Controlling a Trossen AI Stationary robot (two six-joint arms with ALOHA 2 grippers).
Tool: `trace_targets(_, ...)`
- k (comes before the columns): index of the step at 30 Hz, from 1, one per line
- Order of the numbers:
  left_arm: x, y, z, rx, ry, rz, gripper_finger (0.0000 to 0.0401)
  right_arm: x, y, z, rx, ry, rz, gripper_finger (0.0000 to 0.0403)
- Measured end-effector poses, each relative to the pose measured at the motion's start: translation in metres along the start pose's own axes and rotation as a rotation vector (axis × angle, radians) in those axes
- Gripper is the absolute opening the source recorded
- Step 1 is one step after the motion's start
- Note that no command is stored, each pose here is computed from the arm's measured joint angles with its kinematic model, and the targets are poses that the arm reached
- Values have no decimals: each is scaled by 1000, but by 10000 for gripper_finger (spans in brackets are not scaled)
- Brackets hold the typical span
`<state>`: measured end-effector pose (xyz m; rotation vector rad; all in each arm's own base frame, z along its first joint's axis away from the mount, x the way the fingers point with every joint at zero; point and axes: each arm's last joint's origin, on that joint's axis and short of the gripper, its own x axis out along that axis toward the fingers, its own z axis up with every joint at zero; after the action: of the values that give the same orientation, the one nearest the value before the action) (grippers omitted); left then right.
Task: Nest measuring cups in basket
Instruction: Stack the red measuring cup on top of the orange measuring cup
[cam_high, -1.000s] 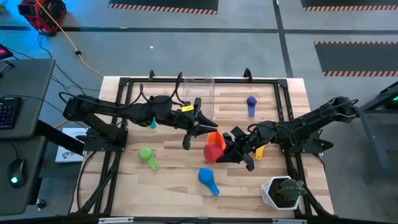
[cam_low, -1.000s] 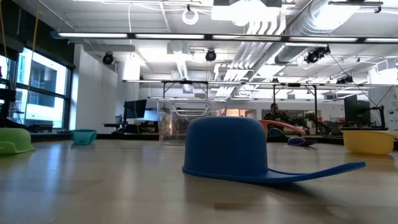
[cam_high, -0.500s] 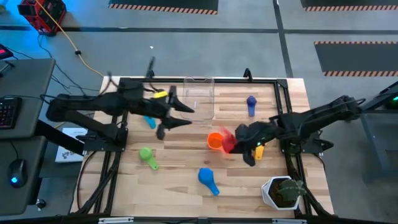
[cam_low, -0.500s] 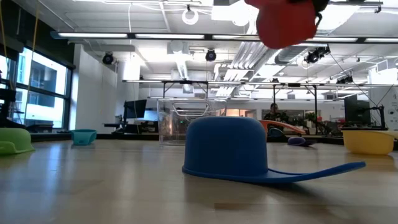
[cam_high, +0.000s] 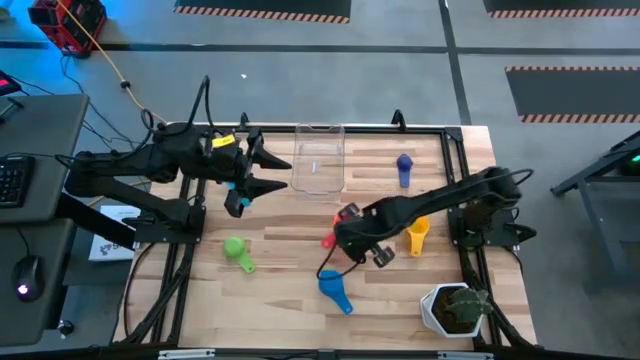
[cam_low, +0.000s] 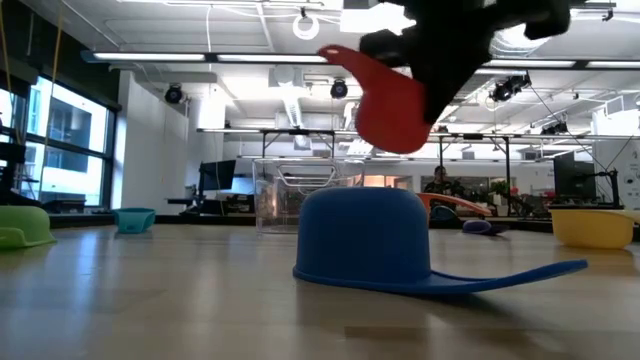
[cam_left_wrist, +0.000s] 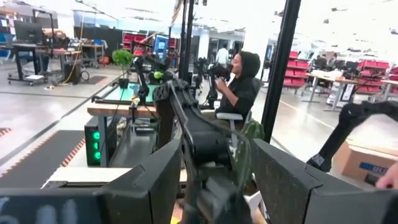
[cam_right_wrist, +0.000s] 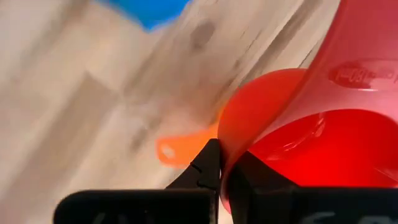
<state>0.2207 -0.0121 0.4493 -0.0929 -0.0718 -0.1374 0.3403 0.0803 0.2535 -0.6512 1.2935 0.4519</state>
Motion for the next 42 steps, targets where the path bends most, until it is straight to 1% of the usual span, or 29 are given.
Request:
trace_targets(3, -1, 0, 0, 0, 1, -2, 186, 8, -4, 6, -222, 91, 19, 1)
trace_targets(5, -1, 0, 0, 0, 0, -3, 186, 11, -7, 10, -324, 143, 17, 1)
trace_targets(8, -3, -1, 2, 2, -7, -5, 186, 21, -13, 14, -364, 199, 18, 1)
trace_targets(11, -3, -1, 2, 2, -6, -6, 186, 31, -18, 12, -417, 256, 20, 0)
trace_targets(13, -3, -1, 1, 2, -3, -6, 186, 36, -21, 11, -462, 278, 14, 0)
trace_targets(17, -3, -1, 2, 2, -5, -7, 186, 45, -26, 8, -534, 302, 48, 0)
trace_targets(22, -3, -1, 1, 2, -5, -6, 186, 46, -30, 7, -571, 264, 69, 0)
trace_targets(25, -3, 0, 2, -7, -6, 2, 186, 46, -34, 4, -539, 260, 78, 0)
trace_targets(27, -3, 0, 2, -16, -6, 4, 186, 46, -37, 2, -497, 241, 104, 0)
trace_targets(29, -2, 0, 1, -27, -6, 6, 186, 46, -37, -1, -483, 233, 141, 0)
trace_targets(34, -2, 0, 1, -32, -6, 7, 186, 46, -37, -2, -513, 230, 160, 0)
trace_targets(39, -2, 0, 1, -33, -6, 8, 186, 49, -36, -2, -506, 227, 191, 0)
trace_targets(42, -2, 0, 1, -33, -7, 10, 186, 54, -37, -2, -504, 236, 188, 0)
